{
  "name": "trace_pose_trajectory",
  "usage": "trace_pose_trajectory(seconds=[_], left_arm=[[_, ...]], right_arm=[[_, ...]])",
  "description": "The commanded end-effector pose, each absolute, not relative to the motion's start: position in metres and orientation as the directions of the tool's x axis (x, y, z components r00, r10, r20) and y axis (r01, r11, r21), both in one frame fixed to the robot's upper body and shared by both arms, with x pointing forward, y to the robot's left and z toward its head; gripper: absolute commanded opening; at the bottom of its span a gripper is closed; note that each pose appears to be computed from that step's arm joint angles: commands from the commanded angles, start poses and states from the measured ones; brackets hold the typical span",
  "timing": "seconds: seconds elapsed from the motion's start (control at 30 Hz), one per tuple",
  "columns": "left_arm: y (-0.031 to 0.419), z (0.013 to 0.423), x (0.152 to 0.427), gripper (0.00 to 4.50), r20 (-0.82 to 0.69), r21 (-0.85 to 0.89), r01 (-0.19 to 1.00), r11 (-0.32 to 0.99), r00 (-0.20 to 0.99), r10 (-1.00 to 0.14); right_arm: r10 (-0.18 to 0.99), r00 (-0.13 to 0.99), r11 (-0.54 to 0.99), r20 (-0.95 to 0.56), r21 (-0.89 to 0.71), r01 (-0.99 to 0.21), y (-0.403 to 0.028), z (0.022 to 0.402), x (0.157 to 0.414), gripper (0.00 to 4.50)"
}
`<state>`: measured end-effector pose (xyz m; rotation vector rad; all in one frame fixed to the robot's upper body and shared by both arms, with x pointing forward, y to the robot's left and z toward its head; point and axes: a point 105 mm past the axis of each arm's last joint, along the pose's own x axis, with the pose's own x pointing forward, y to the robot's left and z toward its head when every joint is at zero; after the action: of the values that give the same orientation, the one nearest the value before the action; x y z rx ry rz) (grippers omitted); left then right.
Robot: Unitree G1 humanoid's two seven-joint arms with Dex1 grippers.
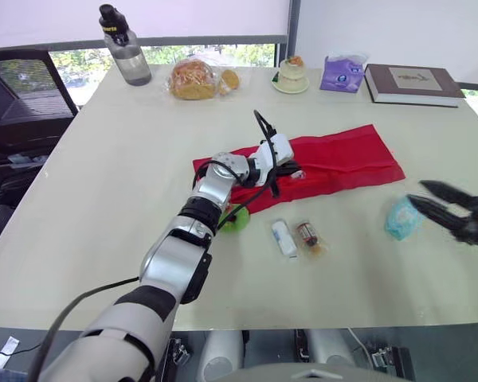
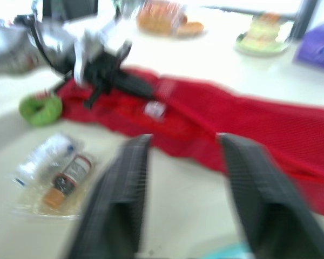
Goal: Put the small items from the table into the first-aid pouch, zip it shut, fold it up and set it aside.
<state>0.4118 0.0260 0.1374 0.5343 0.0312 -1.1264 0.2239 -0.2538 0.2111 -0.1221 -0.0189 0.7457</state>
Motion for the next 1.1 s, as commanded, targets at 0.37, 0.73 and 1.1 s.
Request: trace_pose_trajectory(seconds=[0.37, 0.73, 1.1], left_arm=[[0.048, 0.147, 0.414, 0.00, -0.344, 0.455, 0.863, 0.221, 0.399, -0.850], [0.061, 0.157, 0.420, 0.00, -0.362, 0.460, 0.858, 0.229, 0.416, -0.834], [0.066, 0.149, 0.415, 0.00, -0.388, 0.444, 0.874, 0.195, 0.384, -0.838]], right_arm=[[0.755, 0.641, 0.617, -0.137, -0.179, -0.766, -0.266, 0.261, 0.173, 4.45], [0.797, 0.587, 0.568, -0.142, -0.152, -0.809, -0.252, 0.257, 0.177, 4.45], [0.803, 0.542, 0.491, -0.250, -0.240, -0.838, -0.198, 0.213, 0.212, 4.45]])
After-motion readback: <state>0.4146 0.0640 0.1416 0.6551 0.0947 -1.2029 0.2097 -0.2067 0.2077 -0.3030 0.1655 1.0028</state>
